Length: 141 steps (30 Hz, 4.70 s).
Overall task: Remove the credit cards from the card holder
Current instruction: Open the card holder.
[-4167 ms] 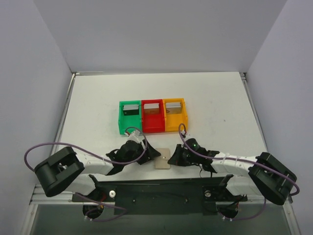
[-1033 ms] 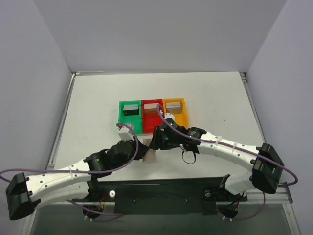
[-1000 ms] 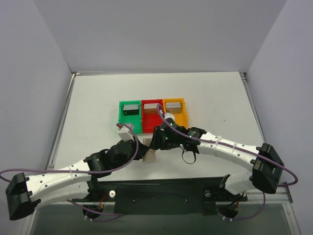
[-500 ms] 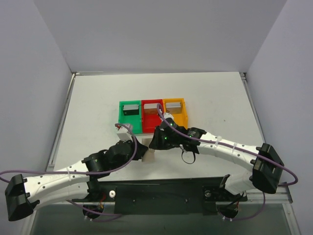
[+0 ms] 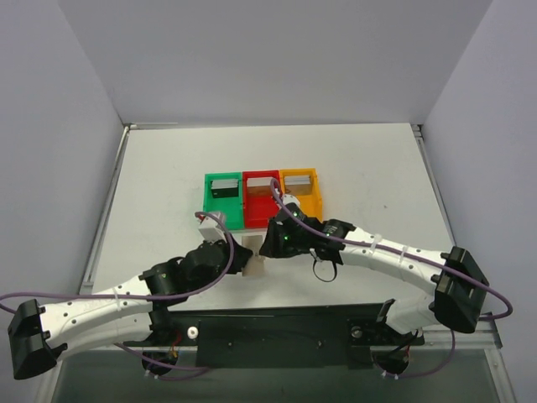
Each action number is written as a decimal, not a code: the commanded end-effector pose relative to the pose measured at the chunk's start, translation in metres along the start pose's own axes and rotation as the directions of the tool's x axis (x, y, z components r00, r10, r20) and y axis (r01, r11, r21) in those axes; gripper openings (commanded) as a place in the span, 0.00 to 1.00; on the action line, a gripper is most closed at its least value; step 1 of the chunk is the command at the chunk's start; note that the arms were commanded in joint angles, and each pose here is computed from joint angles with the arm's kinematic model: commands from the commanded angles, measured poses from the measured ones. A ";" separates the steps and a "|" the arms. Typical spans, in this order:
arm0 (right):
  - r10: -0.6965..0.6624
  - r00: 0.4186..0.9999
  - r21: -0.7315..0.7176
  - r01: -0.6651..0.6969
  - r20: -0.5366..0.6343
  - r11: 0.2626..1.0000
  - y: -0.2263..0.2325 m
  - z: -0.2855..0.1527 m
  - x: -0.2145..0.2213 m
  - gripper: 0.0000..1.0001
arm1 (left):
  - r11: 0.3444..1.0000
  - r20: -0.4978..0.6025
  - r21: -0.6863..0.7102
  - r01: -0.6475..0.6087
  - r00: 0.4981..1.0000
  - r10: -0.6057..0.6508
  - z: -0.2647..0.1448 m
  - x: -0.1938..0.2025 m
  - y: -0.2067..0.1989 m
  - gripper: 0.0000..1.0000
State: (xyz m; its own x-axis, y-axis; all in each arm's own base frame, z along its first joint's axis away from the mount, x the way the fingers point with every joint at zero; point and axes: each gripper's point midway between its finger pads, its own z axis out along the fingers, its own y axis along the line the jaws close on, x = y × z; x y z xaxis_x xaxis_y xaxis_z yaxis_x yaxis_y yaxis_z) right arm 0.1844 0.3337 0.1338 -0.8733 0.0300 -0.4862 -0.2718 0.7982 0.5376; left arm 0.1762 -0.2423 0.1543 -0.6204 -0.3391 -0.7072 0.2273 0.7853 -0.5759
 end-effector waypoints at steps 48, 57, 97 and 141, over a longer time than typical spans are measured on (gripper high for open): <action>0.049 0.998 -0.098 -0.045 0.041 0.994 -0.042 -0.046 -0.005 0.43 | 0.799 0.072 0.566 0.204 0.953 -0.295 -0.065 -0.069 -0.093 0.00; 0.112 0.990 -0.115 -0.101 0.089 0.988 -0.067 -0.062 -0.013 0.45 | 0.697 0.008 0.666 0.267 0.931 -0.365 -0.070 -0.088 -0.085 0.00; 0.095 0.985 -0.583 0.006 0.143 0.812 0.036 -0.122 -0.052 0.38 | 0.532 -0.089 0.814 0.235 0.954 -0.284 -0.088 -0.093 -0.123 0.00; -0.039 0.992 -0.347 0.079 0.121 0.935 0.019 -0.148 -0.052 0.00 | 0.668 -0.084 0.700 0.253 0.958 -0.275 -0.046 -0.076 -0.098 0.77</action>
State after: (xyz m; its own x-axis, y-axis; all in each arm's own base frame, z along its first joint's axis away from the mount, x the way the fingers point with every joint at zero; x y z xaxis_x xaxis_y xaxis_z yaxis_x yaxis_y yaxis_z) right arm 0.1613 0.2664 0.2670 -0.8311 0.0880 -0.5492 -0.4488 0.4772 0.7556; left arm 0.1683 -0.2718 0.2635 -0.7537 -0.4832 -0.4455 0.4603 0.0958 -0.8826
